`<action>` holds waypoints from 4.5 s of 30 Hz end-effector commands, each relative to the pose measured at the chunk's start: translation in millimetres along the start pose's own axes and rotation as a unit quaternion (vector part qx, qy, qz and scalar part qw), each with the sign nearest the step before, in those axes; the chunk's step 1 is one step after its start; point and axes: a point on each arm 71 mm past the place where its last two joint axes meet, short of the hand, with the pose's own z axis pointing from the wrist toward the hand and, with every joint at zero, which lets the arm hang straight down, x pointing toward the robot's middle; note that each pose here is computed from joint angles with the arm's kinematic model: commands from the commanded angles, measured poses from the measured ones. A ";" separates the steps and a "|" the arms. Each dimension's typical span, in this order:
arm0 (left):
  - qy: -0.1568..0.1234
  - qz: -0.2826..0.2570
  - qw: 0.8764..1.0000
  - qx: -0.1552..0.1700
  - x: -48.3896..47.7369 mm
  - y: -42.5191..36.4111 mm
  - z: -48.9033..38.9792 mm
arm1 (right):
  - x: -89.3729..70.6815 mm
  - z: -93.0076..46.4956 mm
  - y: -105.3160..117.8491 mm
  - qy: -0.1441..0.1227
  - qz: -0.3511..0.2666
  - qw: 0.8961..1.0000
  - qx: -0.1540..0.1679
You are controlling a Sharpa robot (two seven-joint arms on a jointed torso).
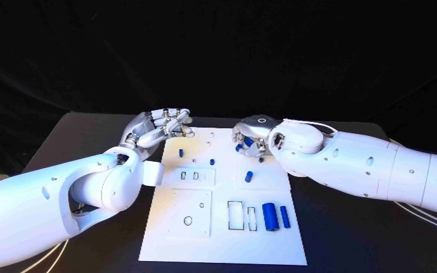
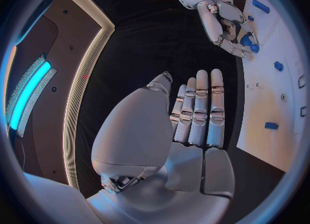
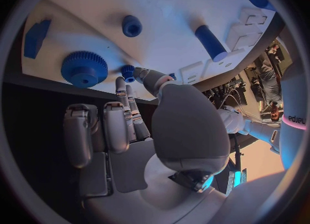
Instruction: Assemble the parts on the task board
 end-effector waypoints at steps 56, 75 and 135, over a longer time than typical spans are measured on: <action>0.008 -0.001 1.000 -0.002 -0.8 -0.3 3.4 | -29.9 30.5 28.1 -0.179 0.020 0.983 0.021; 0.009 -0.001 1.000 0.000 0.4 -2.5 5.8 | -22.0 38.0 35.2 -0.147 0.020 0.989 0.012; -0.004 0.007 1.000 0.005 -11.4 -5.3 6.5 | -37.0 -28.2 -18.0 -0.128 0.120 0.984 0.029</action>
